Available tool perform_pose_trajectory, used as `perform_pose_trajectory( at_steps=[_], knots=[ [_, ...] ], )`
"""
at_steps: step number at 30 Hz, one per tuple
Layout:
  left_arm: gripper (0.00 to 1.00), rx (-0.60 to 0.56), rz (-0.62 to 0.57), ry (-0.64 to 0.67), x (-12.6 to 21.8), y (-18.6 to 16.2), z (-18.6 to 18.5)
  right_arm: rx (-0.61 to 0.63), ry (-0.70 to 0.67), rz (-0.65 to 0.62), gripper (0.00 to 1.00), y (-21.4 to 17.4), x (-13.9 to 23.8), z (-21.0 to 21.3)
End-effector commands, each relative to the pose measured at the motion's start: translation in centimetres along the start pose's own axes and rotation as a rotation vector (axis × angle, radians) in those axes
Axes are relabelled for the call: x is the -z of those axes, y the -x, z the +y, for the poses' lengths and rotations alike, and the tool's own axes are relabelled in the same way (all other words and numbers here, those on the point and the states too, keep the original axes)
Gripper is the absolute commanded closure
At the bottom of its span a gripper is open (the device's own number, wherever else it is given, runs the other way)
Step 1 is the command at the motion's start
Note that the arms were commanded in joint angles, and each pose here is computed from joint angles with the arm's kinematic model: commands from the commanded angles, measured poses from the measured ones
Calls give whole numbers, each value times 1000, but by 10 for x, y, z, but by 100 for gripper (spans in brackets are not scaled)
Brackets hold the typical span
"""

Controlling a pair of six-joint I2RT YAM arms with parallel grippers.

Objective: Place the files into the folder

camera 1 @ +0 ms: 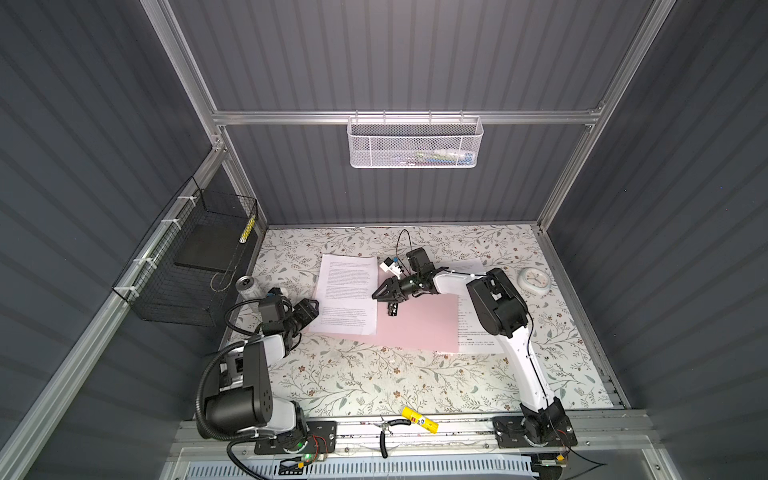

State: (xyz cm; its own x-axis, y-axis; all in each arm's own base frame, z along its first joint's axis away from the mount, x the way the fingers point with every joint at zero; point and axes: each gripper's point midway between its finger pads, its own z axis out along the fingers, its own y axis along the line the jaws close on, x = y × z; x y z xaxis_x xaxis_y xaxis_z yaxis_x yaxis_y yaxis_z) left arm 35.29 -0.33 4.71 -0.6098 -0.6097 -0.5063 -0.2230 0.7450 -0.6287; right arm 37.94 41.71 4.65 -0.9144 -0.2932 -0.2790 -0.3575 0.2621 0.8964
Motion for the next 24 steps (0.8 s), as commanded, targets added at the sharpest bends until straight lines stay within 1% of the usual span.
perform_pose_trajectory(
  at_steps=[1,4,9,12,15,16,17,20,21,24],
  knots=[
    [40,14,33,-104,-3,-3,-13,-70,-31,34,52,-19,-9,-24],
    [51,37,32,-131,0,-3,-14,-72,-31,34,53,-19,-10,-26],
    [58,41,22,-155,9,-2,-21,-75,-27,35,53,-19,-10,-25],
    [66,31,10,-149,13,0,-23,-77,-28,36,53,-19,-10,-26],
    [77,30,11,-154,13,0,-24,-80,-28,36,54,-19,-10,-27],
    [83,33,16,-152,12,-1,-23,-84,-29,36,54,-19,-10,-28],
    [87,35,21,-153,11,-1,-22,-83,-29,35,54,-19,-10,-28],
    [95,40,33,-164,9,-4,-22,-84,-27,36,55,-19,-10,-27],
    [100,42,36,-165,9,-5,-22,-85,-28,36,55,-19,-10,-27],
    [100,40,30,-167,11,-5,-23,-91,-31,32,55,-19,-10,-28]
  ],
)
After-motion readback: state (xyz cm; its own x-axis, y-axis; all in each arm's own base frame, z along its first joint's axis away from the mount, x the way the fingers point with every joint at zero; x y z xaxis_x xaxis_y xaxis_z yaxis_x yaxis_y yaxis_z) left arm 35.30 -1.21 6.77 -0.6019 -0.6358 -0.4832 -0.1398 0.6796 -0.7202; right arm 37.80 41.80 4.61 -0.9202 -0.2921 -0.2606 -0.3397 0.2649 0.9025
